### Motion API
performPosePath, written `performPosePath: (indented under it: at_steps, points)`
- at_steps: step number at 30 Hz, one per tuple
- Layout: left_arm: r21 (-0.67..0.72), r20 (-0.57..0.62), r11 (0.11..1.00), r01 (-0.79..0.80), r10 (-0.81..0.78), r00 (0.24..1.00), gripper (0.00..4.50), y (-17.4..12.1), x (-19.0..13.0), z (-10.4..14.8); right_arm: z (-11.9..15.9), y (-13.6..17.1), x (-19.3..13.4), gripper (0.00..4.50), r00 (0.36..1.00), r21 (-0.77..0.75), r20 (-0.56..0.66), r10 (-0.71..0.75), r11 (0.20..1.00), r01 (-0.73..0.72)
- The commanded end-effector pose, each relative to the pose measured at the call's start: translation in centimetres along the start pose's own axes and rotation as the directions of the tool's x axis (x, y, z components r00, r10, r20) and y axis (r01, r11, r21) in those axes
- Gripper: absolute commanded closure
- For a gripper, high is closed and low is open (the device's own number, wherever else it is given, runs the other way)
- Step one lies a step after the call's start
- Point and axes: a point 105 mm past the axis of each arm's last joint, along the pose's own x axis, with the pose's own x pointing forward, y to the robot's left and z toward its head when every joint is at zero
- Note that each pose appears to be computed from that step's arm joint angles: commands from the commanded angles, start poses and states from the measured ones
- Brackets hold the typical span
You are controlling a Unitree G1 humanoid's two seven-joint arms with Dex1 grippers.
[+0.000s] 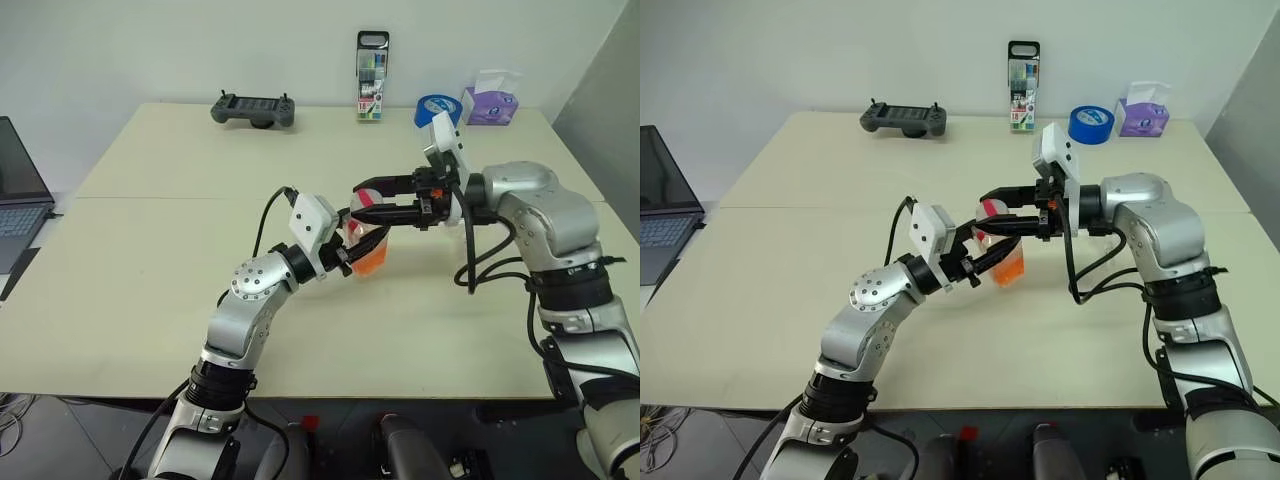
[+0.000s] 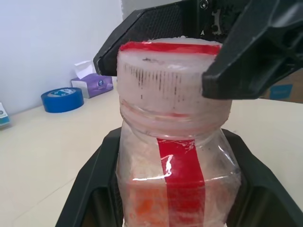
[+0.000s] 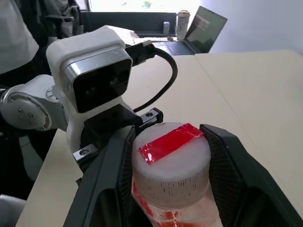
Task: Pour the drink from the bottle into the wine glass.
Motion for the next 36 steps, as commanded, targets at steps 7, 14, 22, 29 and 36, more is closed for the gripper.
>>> performPosePath:
  at_steps: [7,14,22,29,36]
  points:
    - [0.036,0.053,0.999,-0.013,0.011,0.999,2.42,0.2,0.0,1.7,1.7,0.8,0.5,1.93,0.999,-0.111,0.032,0.019,0.994,-0.015]
    - [0.030,0.060,1.000,0.001,-0.002,0.998,2.42,0.4,0.3,1.8,2.7,0.2,0.6,0.59,0.968,-0.175,0.102,-0.231,0.953,0.246]
    - [0.030,0.055,1.000,0.006,-0.008,0.998,2.42,0.6,0.5,1.5,2.2,0.5,1.7,0.59,0.884,-0.128,0.084,-0.460,0.875,0.468]
    - [0.040,0.056,0.999,-0.005,0.003,0.998,2.42,1.2,0.5,1.6,1.6,0.5,2.4,0.59,0.813,-0.085,0.025,-0.582,0.809,0.582]
    - [0.042,0.052,0.999,-0.004,0.002,0.999,2.43,1.2,0.4,1.3,1.0,-0.1,1.3,0.59,0.752,-0.080,-0.025,-0.659,0.751,0.655]
